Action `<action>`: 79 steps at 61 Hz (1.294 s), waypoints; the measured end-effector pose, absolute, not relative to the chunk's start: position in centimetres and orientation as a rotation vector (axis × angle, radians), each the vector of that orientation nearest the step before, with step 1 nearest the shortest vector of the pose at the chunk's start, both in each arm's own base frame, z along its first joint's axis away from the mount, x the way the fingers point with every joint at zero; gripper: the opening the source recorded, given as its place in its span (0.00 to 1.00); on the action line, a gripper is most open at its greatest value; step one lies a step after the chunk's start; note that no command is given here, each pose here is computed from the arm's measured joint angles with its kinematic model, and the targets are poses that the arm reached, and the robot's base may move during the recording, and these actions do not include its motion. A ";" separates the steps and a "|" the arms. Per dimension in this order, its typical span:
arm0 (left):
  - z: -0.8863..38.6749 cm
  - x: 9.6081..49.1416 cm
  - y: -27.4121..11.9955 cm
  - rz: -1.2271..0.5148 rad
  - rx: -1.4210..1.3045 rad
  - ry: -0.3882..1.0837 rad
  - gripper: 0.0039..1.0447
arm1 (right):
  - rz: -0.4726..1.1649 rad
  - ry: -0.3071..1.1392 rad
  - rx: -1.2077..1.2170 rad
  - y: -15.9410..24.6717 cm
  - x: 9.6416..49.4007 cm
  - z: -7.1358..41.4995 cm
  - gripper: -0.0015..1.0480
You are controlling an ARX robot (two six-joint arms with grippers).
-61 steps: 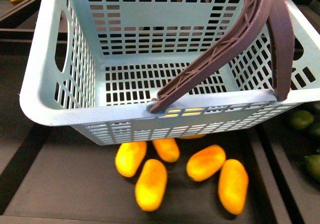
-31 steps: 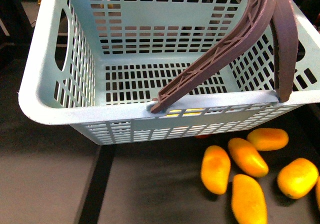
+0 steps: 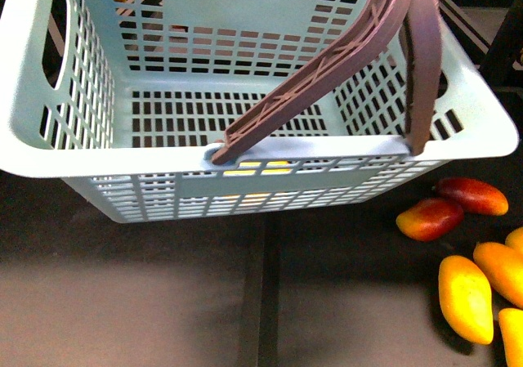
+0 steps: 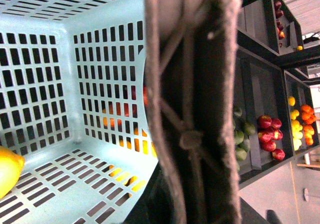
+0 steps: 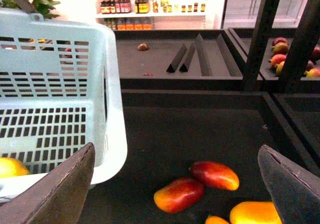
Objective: Pick lemon and mango into basket
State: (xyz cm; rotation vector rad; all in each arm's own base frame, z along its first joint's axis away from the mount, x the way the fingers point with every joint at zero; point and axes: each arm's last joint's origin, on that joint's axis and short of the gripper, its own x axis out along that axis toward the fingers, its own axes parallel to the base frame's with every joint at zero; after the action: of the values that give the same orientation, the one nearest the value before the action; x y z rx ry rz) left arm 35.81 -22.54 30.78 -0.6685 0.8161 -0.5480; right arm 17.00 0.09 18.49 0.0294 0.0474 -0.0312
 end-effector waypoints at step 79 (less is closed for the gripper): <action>30.8 35.4 -23.2 -0.572 -0.675 0.833 0.04 | -0.070 0.927 0.172 -8.4 26.7 3.9 0.92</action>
State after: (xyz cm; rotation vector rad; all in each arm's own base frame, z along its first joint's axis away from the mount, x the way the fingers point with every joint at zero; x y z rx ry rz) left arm 35.41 -23.15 30.79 -0.6749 0.8334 -0.5725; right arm 26.74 -8.39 3.90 0.1721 0.9267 -0.0700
